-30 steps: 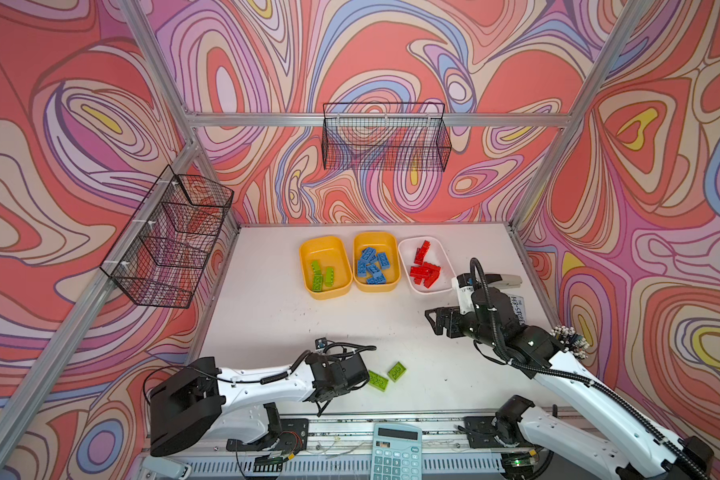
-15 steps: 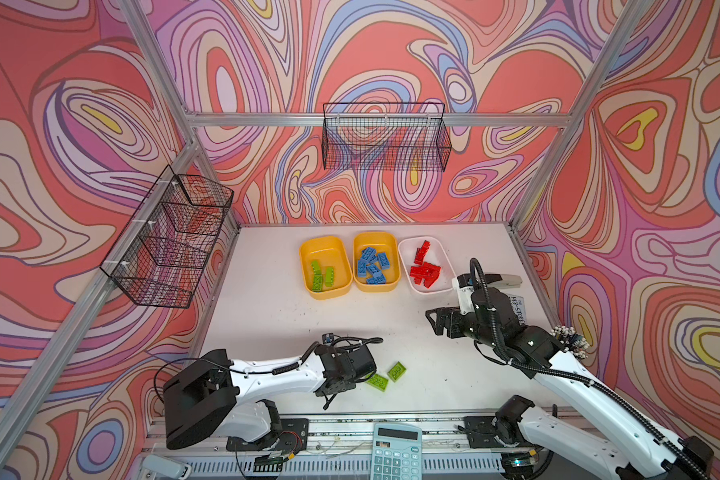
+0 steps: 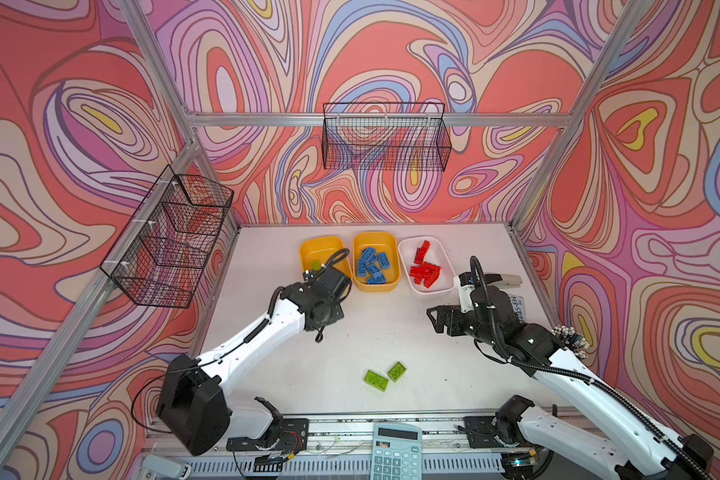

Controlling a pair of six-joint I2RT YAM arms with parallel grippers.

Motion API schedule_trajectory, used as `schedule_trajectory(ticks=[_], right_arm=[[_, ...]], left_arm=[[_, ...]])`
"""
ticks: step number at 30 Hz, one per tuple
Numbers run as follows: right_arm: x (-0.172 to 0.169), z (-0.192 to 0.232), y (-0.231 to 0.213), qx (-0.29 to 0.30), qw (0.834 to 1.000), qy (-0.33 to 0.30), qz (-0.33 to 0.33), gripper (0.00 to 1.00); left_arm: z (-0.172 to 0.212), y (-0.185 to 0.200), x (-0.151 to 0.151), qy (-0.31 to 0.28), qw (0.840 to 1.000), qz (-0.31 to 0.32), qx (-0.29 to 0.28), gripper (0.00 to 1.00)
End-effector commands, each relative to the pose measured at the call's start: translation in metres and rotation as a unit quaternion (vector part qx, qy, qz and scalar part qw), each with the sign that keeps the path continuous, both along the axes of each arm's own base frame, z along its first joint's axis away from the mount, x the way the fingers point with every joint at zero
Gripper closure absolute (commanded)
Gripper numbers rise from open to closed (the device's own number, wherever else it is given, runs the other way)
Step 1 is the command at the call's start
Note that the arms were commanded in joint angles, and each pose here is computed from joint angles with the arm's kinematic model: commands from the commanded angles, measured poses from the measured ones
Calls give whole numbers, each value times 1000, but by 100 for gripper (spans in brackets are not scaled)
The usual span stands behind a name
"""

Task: Sort the legos into containers by color
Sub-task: 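Carry the green brick with the left gripper and drop it into the green tub, then move the left gripper back down and grasp another lime-green brick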

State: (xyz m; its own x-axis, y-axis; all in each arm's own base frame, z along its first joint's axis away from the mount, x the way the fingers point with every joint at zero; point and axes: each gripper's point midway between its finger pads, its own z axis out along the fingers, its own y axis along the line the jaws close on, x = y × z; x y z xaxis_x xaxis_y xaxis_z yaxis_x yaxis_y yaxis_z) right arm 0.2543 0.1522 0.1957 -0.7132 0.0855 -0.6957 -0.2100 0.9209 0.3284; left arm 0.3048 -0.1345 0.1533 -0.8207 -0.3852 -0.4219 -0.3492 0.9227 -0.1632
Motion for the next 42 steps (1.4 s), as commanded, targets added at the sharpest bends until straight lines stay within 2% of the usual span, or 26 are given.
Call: schedule_trajectory(ticks=[1, 5, 11, 12, 15, 19, 21, 23, 27, 34, 38, 42], right_arm=[[9, 12, 7, 18, 1000, -9, -4, 2], [15, 10, 9, 15, 1000, -7, -9, 2], [18, 9, 7, 15, 1000, -5, -21, 2], [18, 9, 5, 14, 1000, -6, -24, 2], [18, 10, 2, 11, 999, -7, -32, 2], [18, 11, -1, 6, 999, -8, -39, 2], [18, 12, -2, 6, 999, -9, -40, 2], [17, 13, -2, 7, 999, -11, -40, 2], [13, 12, -4, 4, 999, -8, -36, 2], [0, 14, -15, -2, 999, -10, -41, 2], [-8, 17, -20, -2, 999, -10, -41, 2], [-15, 18, -24, 0, 999, -8, -41, 2]], left_arm=[[0, 5, 53, 11, 999, -46, 24, 90], [-8, 6, 121, 17, 999, -40, 21, 91], [-38, 15, 190, 41, 998, -33, 16, 86], [-43, 15, 197, 45, 998, -34, 17, 83], [-47, 15, 210, 52, 998, -39, 16, 64], [-33, 5, 204, 43, 998, -51, 3, 45], [-17, 1, 192, 29, 998, -58, 9, 38], [-3, -6, 172, 18, 997, -70, 15, 38], [16, -41, 103, 1, 991, -134, 26, 36], [-22, -81, -45, 27, 967, -250, 42, 35], [-39, -95, -100, 27, 953, -298, 38, 34], [-55, -111, -133, 32, 940, -339, 36, 32]])
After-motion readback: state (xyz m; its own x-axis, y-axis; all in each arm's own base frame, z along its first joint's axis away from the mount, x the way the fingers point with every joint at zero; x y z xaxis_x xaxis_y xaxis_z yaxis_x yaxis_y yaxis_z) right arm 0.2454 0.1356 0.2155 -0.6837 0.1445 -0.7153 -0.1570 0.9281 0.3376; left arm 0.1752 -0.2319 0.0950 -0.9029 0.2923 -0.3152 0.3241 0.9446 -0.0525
